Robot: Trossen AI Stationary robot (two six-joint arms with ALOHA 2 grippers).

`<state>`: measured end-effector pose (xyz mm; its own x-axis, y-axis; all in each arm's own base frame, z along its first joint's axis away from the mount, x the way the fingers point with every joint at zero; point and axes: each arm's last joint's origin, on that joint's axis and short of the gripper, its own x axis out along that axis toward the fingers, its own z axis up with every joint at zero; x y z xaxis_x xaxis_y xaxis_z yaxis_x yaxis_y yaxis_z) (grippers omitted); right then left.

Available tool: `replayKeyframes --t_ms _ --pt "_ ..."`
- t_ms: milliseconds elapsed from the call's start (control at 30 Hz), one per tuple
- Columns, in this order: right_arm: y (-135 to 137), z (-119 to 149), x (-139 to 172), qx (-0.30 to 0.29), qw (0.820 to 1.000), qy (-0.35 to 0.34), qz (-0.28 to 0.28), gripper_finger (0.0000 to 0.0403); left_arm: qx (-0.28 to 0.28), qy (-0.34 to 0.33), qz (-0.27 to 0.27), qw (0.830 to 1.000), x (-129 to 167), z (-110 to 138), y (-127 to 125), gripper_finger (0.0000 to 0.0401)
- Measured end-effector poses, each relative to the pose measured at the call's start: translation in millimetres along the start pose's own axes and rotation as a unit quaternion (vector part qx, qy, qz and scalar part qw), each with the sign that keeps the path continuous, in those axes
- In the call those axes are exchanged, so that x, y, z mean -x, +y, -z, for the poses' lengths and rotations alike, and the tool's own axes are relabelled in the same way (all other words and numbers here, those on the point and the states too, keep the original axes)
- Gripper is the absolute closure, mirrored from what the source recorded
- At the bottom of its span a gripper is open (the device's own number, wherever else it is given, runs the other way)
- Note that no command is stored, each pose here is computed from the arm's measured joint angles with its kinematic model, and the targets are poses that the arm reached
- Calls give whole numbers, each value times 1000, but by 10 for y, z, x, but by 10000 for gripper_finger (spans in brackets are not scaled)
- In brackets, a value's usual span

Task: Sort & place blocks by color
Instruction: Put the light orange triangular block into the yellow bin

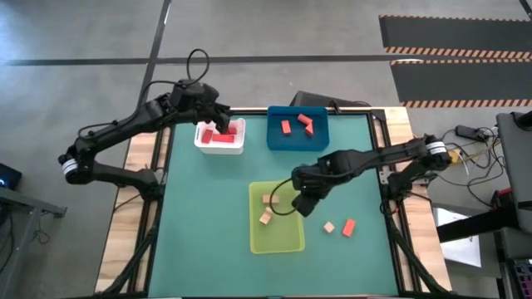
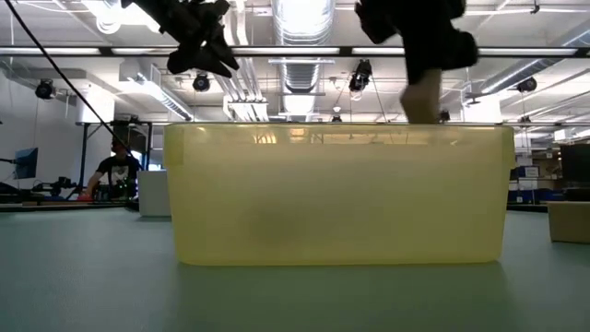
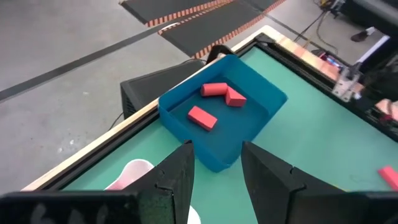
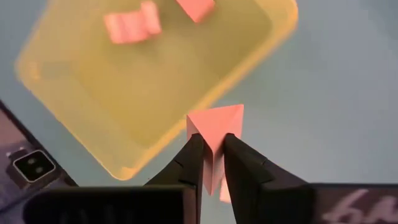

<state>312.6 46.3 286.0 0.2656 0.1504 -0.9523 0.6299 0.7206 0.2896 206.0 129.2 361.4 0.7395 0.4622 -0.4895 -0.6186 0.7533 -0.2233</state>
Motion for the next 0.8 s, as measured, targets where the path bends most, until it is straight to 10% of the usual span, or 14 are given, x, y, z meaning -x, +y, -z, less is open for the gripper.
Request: replayKeyframes --t_ms 433,800 --pt "294 -272 -70 250 967 -48 19 371 7 -49 101 994 431 23 -375 285" --pt "483 -505 -608 302 952 -6 49 371 77 -76 207 972 646 45 -741 285"
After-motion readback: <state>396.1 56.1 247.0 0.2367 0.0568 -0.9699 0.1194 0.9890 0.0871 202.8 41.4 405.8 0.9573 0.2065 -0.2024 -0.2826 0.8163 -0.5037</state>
